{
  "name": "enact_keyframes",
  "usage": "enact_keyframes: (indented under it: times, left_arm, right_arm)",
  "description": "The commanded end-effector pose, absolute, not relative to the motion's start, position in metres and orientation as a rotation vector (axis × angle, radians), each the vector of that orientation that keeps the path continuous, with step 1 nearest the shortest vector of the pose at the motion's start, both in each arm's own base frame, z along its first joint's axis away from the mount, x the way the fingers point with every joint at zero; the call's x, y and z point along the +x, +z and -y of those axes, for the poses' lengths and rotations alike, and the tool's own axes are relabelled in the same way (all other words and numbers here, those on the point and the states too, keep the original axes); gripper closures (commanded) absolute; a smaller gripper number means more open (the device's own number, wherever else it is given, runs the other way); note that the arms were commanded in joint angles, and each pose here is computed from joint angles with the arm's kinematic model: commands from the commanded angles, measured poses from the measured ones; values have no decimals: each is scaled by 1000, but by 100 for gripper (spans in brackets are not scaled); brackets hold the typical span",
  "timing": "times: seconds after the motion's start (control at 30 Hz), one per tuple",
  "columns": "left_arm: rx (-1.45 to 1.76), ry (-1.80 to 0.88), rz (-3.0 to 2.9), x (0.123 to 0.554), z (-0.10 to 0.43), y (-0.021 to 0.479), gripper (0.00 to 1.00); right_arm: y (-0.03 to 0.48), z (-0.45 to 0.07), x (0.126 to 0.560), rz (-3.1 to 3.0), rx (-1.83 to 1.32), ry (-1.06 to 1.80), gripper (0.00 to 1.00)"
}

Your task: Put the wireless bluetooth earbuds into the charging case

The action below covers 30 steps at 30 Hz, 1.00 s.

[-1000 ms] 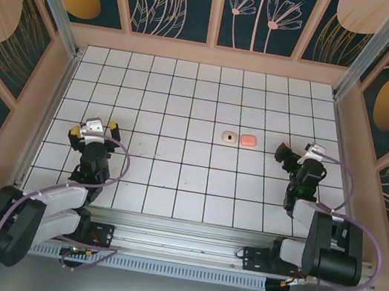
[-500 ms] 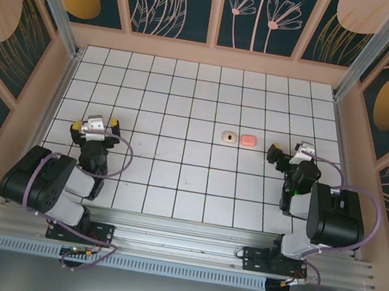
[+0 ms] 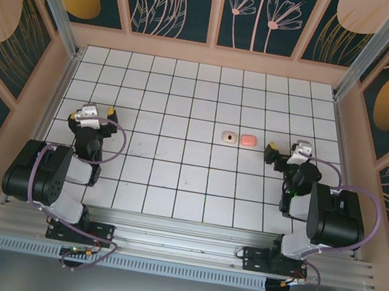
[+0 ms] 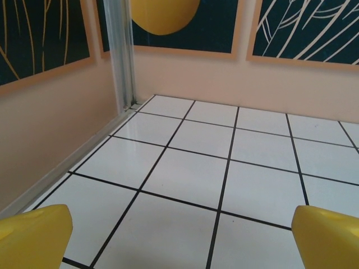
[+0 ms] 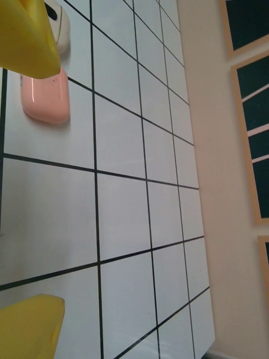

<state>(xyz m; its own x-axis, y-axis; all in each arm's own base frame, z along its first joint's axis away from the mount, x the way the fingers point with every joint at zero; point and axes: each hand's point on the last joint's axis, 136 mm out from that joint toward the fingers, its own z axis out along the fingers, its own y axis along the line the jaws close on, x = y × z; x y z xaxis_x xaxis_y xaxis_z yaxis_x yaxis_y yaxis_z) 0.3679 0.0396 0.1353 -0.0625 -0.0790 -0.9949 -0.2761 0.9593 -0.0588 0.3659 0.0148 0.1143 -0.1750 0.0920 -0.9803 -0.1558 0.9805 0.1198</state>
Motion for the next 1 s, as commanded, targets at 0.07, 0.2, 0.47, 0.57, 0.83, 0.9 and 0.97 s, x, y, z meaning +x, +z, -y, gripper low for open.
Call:
enact_keyframes:
  times: [0.07,0.2,0.47,0.57,0.83,0.9,0.97]
  left_arm:
    - [-277,131,-1625,369,-37,138,1]
    - [-278,131,-1625,369,-37,138,1]
    - [-276,131,-1626,369,-37,138,1]
    - [-276,132,-1626,369,-37,138,1]
    - [-280,131,-1625,370,-38,138,1]
    - [-283,133,-1626,369,-38,138,1]
    - [-283,135,-1622,368,-38,138,1]
  right_arm:
    - [129,-21,363,-1661,-103,207,1]
    - [121,9,377,-1714,98,101,1]
    - [122,9,377,-1714,87,131,1]
    - [121,9,377,-1716,88,129,1]
    - [121,9,377,-1716,88,129,1]
    - [121,9,377,-1716,88,129,1]
    - [121,9,377,-1716,88,130,1]
